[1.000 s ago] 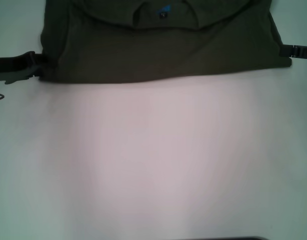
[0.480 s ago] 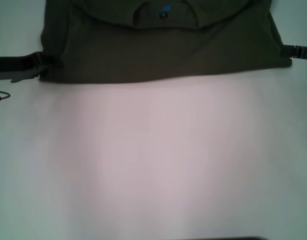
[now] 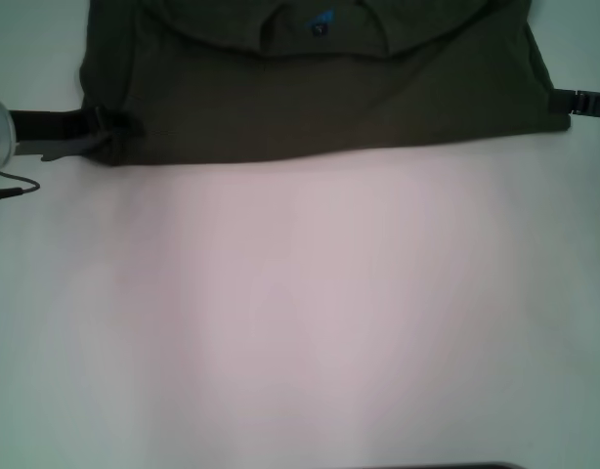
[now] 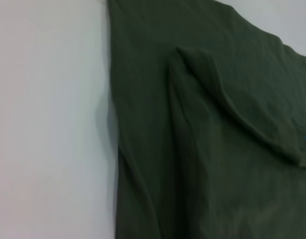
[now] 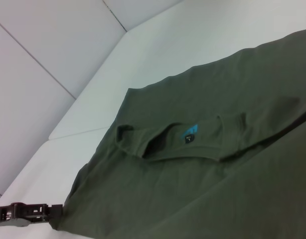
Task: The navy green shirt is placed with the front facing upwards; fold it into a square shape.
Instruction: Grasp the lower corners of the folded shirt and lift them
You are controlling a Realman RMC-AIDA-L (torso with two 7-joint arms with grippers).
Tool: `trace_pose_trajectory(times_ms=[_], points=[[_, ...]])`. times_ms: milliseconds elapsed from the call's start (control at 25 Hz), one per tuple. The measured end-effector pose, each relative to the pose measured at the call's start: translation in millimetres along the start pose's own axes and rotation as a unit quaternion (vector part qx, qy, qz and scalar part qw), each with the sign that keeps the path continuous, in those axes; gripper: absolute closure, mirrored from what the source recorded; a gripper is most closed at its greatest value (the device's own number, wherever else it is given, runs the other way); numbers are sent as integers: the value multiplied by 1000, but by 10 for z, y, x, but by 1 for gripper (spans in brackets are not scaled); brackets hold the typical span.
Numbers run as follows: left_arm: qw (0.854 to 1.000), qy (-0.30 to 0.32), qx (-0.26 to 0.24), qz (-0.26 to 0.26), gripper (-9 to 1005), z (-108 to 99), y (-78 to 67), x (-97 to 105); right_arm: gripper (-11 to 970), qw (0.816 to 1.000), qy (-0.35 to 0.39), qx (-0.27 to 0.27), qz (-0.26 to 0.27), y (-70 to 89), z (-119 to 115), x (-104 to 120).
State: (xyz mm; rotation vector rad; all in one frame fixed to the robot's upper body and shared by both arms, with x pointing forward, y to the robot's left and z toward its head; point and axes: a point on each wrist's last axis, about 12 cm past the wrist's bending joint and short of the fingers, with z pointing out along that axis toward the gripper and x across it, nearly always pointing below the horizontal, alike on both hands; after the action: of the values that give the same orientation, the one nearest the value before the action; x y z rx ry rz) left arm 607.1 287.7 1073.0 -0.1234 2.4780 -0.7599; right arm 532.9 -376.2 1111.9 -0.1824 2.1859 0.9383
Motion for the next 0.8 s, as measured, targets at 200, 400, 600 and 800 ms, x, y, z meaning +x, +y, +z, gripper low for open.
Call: trace_pose_trajectory(times_ms=[200,400,600,800], points=[[1000,6,-10,15,464,14,-19,-21,43,1000,0,0,0,1,3,2],[1000,-7,-15,14,465,-32,3,-60,44,1000,-1,0,3,0,-1,9],[1000,-11,-18,5,466,-87,36,-63,44,1000,-1,-4,5,7,-3,12],[999,-11,-22,-21,467,-165,115,-33,44,1000,-1,-5,6,11,-1,10]])
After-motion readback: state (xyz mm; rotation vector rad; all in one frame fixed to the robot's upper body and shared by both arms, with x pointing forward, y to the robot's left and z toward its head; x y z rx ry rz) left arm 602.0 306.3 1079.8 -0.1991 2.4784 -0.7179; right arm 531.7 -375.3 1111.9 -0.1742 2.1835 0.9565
